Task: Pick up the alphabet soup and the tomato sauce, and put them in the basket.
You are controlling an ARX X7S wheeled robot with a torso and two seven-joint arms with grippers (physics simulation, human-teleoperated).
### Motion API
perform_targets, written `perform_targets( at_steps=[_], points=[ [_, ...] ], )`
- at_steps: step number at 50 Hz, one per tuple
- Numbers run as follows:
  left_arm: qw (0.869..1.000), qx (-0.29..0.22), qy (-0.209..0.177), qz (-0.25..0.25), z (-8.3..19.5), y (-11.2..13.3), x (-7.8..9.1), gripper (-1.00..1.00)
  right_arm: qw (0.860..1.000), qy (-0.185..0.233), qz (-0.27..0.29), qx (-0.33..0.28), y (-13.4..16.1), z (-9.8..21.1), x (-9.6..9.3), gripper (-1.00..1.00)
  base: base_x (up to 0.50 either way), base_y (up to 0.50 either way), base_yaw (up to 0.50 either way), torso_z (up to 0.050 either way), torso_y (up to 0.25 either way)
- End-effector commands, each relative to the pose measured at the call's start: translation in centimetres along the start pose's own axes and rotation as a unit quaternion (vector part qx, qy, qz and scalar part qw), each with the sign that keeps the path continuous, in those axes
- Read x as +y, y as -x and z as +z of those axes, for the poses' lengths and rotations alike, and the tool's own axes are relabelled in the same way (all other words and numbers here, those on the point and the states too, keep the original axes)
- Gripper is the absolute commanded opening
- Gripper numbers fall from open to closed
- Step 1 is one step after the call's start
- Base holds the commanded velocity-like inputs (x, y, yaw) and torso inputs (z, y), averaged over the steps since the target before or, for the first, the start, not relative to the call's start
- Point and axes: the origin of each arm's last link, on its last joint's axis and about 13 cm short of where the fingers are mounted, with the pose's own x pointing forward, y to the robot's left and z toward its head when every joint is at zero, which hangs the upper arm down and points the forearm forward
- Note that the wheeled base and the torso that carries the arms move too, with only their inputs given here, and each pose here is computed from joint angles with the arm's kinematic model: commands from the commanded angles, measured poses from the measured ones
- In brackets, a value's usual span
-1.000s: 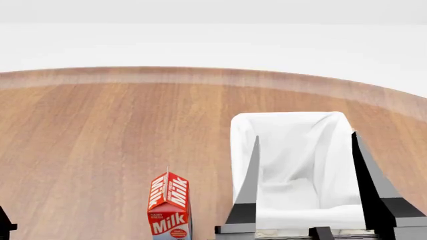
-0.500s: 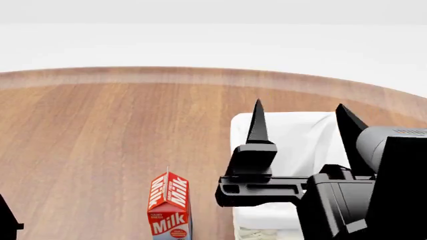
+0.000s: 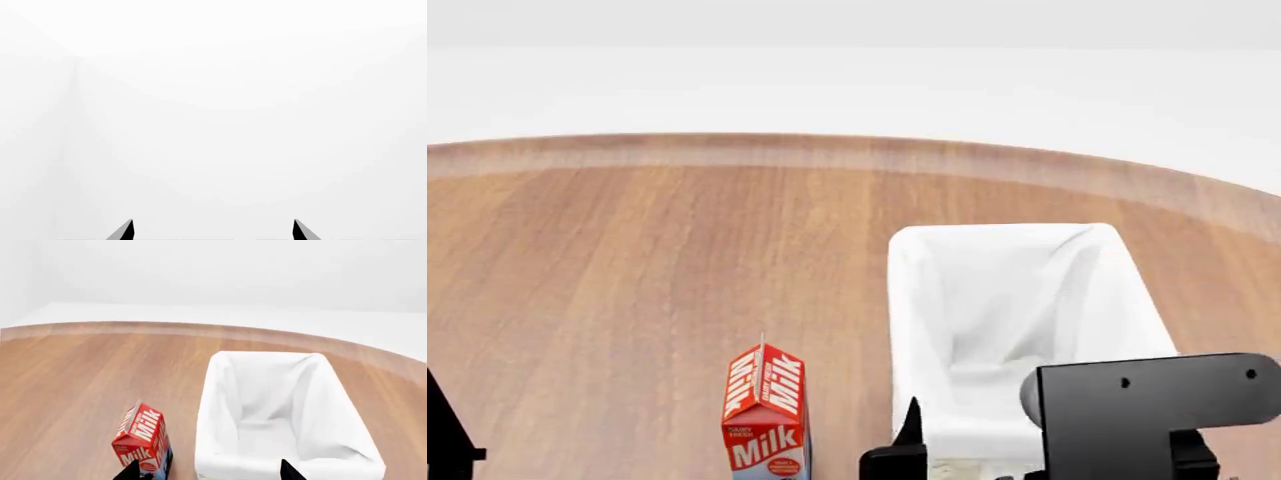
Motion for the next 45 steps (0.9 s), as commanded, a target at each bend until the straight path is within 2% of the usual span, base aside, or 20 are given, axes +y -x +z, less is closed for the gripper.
perform_targets(
  at_steps=[1,13,15,33,45],
  points=[
    [1.0,0.0,-0.001,-0.004,0.1,0.1,-0.1,1.0,0.998,0.017,0.008,0.066,1.5,-2.7,0.4,1.0,0.0,0.0,0.0,0.0,0.0],
    [1.0,0.003,-0.001,-0.002,-0.1,0.1,-0.1,1.0,0.994,0.012,0.019,0.103,3.2,-4.6,0.8,1.0,0.0,0.0,0.0,0.0,0.0],
    [1.0,0.003,-0.003,-0.001,0.0,0.1,-0.1,1.0,0.992,0.02,0.009,0.123,3.4,-5.2,0.8,1.0,0.0,0.0,0.0,0.0,0.0],
    [1.0,0.0,-0.003,0.001,0.2,0.0,0.0,1.0,0.982,0.041,-0.006,0.182,4.5,-9.0,0.5,1.0,0.0,0.0,0.0,0.0,0.0],
    [1.0,0.003,-0.003,0.0,0.0,0.1,-0.1,1.0,0.978,0.052,0.0,0.202,5.2,-10.3,0.7,1.0,0.0,0.0,0.0,0.0,0.0]
  ],
)
